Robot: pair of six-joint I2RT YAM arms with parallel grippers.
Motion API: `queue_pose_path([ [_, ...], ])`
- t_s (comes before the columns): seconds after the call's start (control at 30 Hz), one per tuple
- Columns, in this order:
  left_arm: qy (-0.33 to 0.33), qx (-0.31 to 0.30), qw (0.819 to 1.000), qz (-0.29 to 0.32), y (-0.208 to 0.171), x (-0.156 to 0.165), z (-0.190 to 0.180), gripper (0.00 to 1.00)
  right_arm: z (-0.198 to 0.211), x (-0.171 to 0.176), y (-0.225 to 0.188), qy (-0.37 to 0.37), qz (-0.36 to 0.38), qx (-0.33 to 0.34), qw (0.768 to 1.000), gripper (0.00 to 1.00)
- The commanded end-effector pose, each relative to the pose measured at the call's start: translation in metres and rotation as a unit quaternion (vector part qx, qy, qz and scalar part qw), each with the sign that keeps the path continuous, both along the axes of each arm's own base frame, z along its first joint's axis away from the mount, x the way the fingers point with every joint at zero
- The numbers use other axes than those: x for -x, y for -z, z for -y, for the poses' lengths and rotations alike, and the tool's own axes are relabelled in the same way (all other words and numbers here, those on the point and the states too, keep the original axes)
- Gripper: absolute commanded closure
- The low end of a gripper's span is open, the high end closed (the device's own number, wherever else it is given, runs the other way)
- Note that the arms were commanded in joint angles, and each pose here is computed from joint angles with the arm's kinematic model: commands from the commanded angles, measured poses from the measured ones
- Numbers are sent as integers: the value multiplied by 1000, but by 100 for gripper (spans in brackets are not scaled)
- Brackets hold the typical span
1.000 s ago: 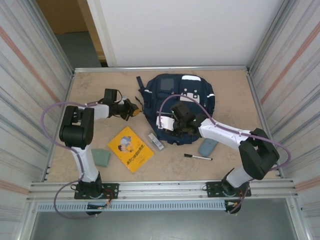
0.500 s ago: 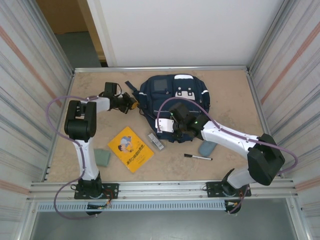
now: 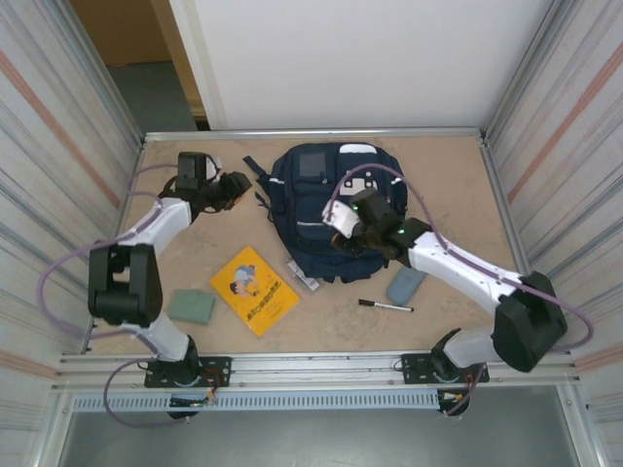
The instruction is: Pack the student bag
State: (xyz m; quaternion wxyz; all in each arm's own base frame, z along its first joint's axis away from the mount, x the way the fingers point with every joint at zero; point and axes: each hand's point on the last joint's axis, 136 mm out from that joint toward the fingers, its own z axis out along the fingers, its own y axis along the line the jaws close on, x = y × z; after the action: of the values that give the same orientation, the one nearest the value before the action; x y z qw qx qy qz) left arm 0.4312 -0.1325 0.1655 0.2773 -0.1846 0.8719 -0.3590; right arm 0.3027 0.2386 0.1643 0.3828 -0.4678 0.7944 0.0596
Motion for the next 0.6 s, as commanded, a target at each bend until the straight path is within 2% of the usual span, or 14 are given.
queue_pose_path([
  [0.0,81,-118,989,47,-6,45,29,56,42,-8,-19,129,-21,-88,987,63],
  [0.1,151,-193,962,123,-26,78,71,48,79,-10,-28,205,-28,-142,968,59],
  [0.17,205,-218,941,155,-29,101,99,45,106,-14,-36,267,-18,-177,947,56],
  [0.2,236,-230,929,170,-28,112,112,44,122,-16,-42,311,-8,-196,930,39],
  [0.23,258,-239,919,178,-26,120,122,44,134,-17,-44,343,-4,-208,916,9],
  [0.27,283,-252,908,181,-21,129,131,44,148,-18,-44,388,-5,-224,894,1],
  [0.33,312,-284,890,171,-11,140,138,44,177,-9,-45,477,-21,-268,837,1],
  [0.37,321,-303,882,163,-5,145,139,44,184,-7,-41,503,-34,-283,816,1],
  [0.4,326,-320,875,158,1,148,140,44,184,-6,-38,501,-54,-299,810,1],
  [0.47,326,-342,869,146,10,150,138,44,171,-1,-32,466,-97,-311,823,1],
  [0.57,303,-348,882,94,14,158,124,44,159,8,-21,453,-142,-299,828,1],
])
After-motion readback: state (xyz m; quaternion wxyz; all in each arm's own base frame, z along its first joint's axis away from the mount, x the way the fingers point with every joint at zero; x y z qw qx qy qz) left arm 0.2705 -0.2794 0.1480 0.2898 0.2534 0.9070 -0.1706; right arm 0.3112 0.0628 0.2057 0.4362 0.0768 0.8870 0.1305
